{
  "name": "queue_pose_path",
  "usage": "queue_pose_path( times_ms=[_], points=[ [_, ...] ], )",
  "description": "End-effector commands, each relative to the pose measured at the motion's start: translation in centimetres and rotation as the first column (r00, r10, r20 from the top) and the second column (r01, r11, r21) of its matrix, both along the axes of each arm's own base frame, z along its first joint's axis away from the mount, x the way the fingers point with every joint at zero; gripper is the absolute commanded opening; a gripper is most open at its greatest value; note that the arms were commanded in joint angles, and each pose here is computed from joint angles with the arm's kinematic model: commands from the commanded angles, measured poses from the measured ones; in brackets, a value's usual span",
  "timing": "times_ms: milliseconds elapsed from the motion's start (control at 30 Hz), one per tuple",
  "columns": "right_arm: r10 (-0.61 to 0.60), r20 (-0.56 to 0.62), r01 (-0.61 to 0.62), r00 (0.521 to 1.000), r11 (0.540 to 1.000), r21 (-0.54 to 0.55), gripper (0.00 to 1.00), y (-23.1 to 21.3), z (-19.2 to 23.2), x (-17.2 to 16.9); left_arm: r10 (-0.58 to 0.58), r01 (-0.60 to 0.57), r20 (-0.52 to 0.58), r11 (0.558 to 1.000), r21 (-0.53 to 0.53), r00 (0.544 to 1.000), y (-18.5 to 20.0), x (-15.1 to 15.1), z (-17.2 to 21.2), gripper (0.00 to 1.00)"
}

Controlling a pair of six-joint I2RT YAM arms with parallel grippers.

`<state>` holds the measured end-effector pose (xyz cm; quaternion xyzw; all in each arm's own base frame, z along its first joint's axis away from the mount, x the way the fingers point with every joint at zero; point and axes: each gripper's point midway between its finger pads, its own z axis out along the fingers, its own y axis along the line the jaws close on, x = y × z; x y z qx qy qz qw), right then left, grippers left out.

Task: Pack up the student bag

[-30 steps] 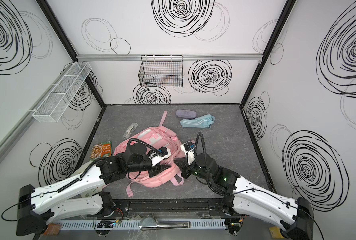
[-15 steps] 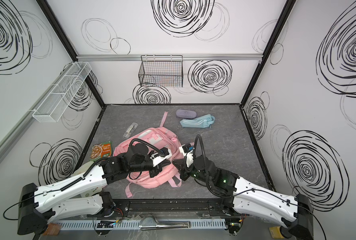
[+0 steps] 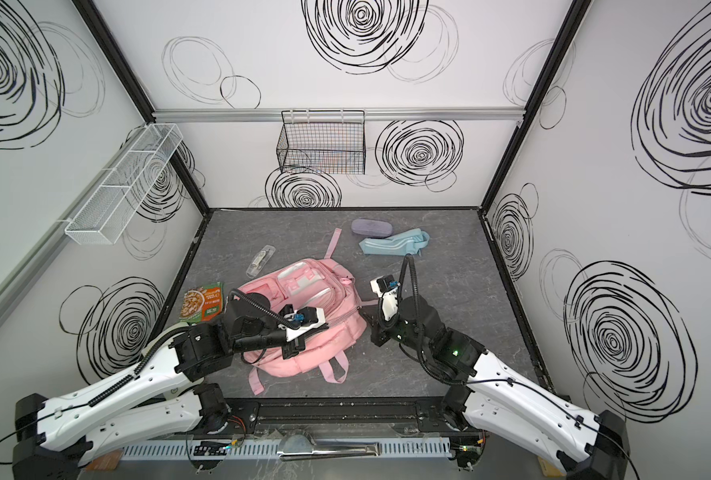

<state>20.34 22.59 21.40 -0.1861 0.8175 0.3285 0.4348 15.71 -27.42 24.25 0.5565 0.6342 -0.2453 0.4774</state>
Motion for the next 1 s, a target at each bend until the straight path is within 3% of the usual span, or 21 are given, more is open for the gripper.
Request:
queue_pose_path(
  times_ms=[0,233,500,967],
  points=[
    [-0.174,0.027,0.176,0.984,0.980,-0.096,0.00,-4.1,-1.1,3.0,-0.053,0.051,0.095,0.998,0.019,0.994,1.2,-0.7,1.0,0.00],
    [-0.244,0.001,0.243,0.970,0.964,-0.108,0.00,-6.5,-3.5,5.1,-0.064,0.060,0.137,0.998,0.037,0.989,3.1,-0.8,1.5,0.00],
    [-0.263,-0.019,0.260,0.965,0.961,-0.098,0.00,-7.3,-5.3,6.0,0.043,-0.051,0.181,0.998,0.040,0.983,5.7,0.8,2.2,0.00],
    [-0.331,-0.078,0.323,0.941,0.941,-0.098,0.00,-8.1,-9.5,8.9,0.055,-0.062,0.152,0.997,0.037,0.987,6.4,0.1,1.3,0.00]
  ],
)
